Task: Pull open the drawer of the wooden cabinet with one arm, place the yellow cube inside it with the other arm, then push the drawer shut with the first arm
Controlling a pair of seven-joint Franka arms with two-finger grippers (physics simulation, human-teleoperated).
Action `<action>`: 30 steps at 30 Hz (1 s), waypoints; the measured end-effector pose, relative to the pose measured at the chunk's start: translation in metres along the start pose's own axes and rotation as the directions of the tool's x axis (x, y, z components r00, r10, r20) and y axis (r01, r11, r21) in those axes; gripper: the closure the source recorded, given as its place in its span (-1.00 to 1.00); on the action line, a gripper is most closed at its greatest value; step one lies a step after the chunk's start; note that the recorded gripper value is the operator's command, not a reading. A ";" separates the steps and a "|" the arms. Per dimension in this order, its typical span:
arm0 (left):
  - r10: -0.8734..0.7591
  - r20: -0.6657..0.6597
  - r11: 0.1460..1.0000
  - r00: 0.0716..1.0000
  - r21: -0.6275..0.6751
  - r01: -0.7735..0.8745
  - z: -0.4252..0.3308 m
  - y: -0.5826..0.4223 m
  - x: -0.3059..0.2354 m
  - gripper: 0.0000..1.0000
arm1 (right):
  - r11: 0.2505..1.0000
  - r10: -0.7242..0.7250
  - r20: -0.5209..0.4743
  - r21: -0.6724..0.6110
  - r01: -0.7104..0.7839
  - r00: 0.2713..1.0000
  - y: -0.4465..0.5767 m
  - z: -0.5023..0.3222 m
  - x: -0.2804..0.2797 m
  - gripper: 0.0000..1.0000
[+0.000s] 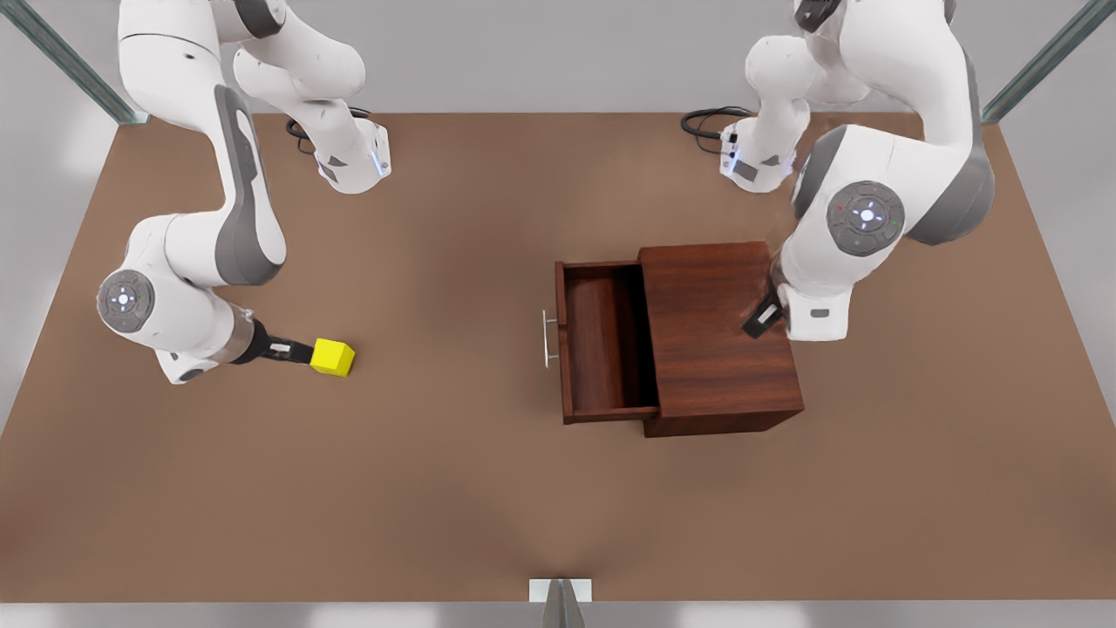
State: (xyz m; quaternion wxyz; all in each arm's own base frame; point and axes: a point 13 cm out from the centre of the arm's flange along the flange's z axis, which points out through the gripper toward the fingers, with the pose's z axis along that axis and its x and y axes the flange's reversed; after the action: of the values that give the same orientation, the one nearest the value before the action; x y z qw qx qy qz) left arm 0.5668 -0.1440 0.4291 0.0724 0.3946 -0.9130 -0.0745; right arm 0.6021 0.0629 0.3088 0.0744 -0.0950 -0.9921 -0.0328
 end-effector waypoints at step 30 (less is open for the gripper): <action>0.597 0.129 0.776 0.792 0.157 -0.610 -0.002 -0.005 -0.067 -1.00 | 0.974 0.199 0.054 0.103 -0.204 0.979 -0.062 0.210 0.031 -1.00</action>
State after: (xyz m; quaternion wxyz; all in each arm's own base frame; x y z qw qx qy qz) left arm 0.6161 -0.0987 0.4256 0.0217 0.0834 -0.9959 0.0262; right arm 0.5309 0.0248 0.1031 0.0610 -0.1917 -0.9791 0.0305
